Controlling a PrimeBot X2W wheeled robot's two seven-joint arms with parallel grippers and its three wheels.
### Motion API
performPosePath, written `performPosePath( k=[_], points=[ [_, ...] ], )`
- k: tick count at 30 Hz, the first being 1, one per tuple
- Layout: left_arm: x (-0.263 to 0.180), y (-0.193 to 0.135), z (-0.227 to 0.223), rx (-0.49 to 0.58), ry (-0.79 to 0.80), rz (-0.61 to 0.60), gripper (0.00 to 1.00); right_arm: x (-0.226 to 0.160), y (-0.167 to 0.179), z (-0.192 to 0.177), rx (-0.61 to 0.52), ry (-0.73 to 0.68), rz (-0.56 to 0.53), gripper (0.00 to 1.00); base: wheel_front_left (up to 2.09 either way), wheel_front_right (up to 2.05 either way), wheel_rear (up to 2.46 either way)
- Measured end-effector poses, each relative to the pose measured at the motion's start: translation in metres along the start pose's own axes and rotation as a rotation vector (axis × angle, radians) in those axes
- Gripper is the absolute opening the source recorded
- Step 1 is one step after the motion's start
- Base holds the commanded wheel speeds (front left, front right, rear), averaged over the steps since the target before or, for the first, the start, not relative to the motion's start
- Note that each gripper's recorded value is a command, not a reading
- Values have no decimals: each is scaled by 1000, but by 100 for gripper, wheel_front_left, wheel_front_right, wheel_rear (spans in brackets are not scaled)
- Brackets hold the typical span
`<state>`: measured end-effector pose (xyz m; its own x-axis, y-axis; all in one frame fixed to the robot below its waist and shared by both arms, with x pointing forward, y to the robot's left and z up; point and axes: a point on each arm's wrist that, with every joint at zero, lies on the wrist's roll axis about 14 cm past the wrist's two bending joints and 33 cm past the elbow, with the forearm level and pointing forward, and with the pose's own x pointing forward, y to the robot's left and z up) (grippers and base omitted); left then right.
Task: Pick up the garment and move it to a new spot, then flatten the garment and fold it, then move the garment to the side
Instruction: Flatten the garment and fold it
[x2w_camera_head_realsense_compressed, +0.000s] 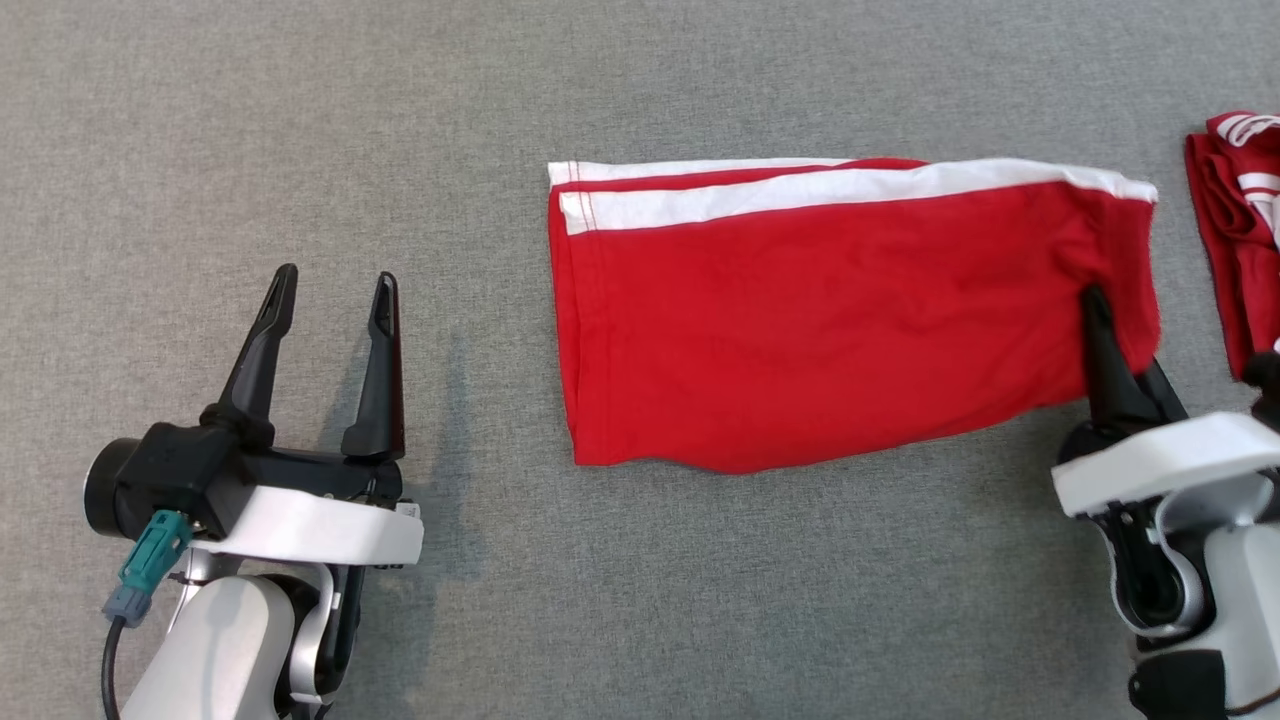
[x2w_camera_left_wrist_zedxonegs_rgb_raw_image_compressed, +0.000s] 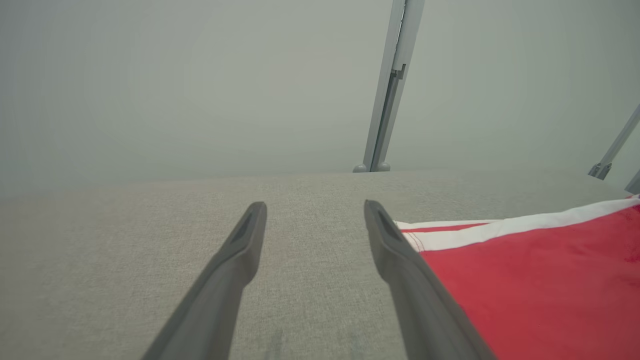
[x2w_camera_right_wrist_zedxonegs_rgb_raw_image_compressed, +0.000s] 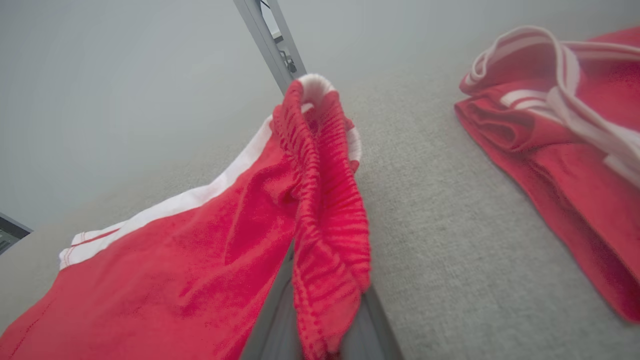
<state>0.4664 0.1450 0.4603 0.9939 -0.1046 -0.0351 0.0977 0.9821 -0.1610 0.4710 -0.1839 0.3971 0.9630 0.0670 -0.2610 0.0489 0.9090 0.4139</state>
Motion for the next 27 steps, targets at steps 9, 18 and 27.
performPosePath(
  k=[9,18,27],
  points=[
    [-4,-8,7,-5,-6,-19,100,13,116,32,-60,-48,323,0,0,0,0],
    [-16,-1,12,-19,-15,15,100,6,212,-16,-105,101,592,0,0,0,0],
    [-21,15,10,-13,-15,63,100,14,226,-62,-108,214,632,100,0,0,0]
  ],
)
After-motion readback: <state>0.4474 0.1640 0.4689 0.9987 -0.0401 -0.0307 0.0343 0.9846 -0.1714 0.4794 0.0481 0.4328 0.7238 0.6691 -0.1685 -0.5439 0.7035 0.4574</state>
